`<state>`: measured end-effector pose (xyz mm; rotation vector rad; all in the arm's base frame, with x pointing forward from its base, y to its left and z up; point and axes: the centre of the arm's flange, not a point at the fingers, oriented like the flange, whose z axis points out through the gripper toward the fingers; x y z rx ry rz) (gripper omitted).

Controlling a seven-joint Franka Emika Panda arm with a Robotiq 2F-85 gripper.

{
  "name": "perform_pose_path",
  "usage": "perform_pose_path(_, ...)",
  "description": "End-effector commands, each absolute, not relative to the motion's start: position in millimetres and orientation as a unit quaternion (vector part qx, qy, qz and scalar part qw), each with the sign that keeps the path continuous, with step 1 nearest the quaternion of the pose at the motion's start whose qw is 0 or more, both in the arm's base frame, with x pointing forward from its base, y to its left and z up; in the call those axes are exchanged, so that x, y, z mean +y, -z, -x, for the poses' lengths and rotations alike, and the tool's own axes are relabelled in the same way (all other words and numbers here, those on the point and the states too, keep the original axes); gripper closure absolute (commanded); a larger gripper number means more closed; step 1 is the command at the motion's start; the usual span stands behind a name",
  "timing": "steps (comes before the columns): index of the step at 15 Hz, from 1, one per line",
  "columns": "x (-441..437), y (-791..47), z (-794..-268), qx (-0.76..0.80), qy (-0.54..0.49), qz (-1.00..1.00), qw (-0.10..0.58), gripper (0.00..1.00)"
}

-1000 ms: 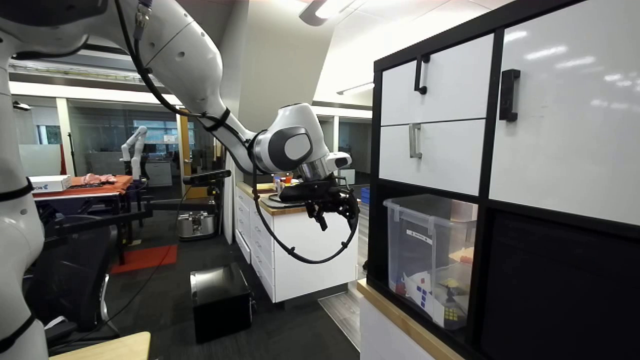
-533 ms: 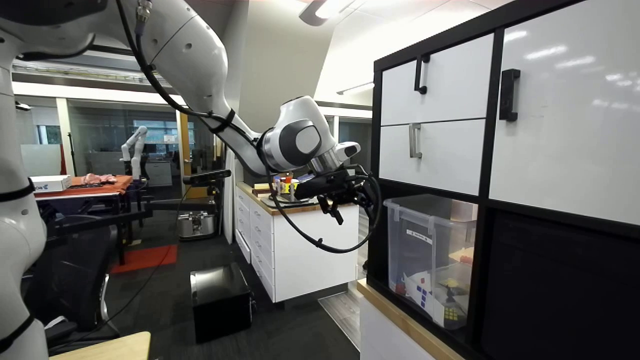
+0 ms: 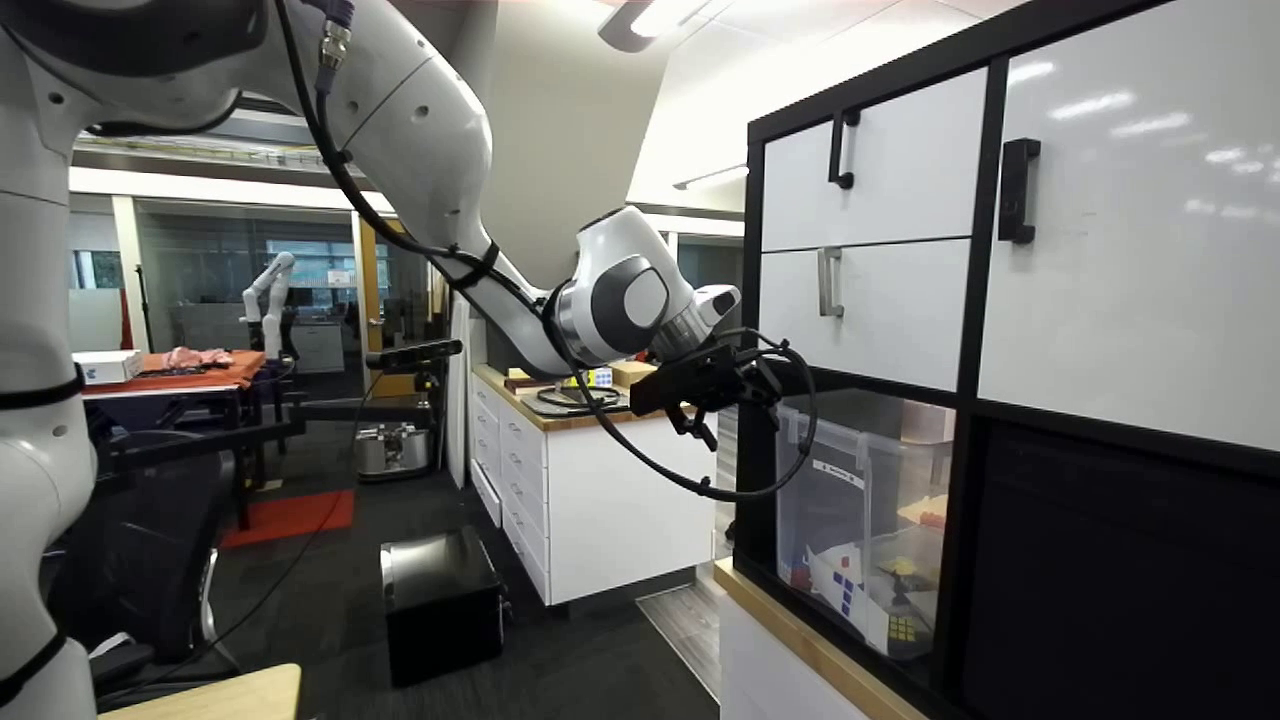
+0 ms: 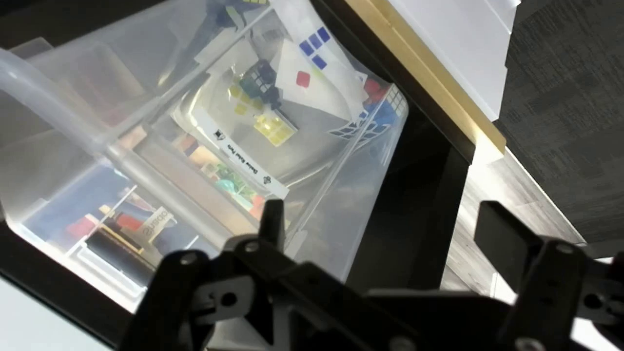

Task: Pull out the clear storage box

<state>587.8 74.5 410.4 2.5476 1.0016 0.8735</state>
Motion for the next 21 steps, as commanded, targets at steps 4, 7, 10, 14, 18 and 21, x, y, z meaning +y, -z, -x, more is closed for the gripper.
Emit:
perform_pose_path(4, 73.2, -435.5, -596.6, 0.426, -0.364, -0.811, 0.165, 0.0)
perform_pose_path(7, 77.4, -440.7, -598.5, 0.458, -0.385, -0.781, 0.177, 0.0)
perform_pose_path(10, 82.3, -440.9, -605.2, 0.484, -0.395, -0.758, 0.186, 0.0)
perform_pose_path(14, 87.2, -432.0, -619.4, 0.504, -0.395, -0.744, 0.19, 0.0)
perform_pose_path(18, 88.7, -421.5, -637.3, 0.518, -0.392, -0.736, 0.191, 0.0)
perform_pose_path(21, 89.1, -416.2, -649.8, 0.527, -0.393, -0.729, 0.19, 0.0)
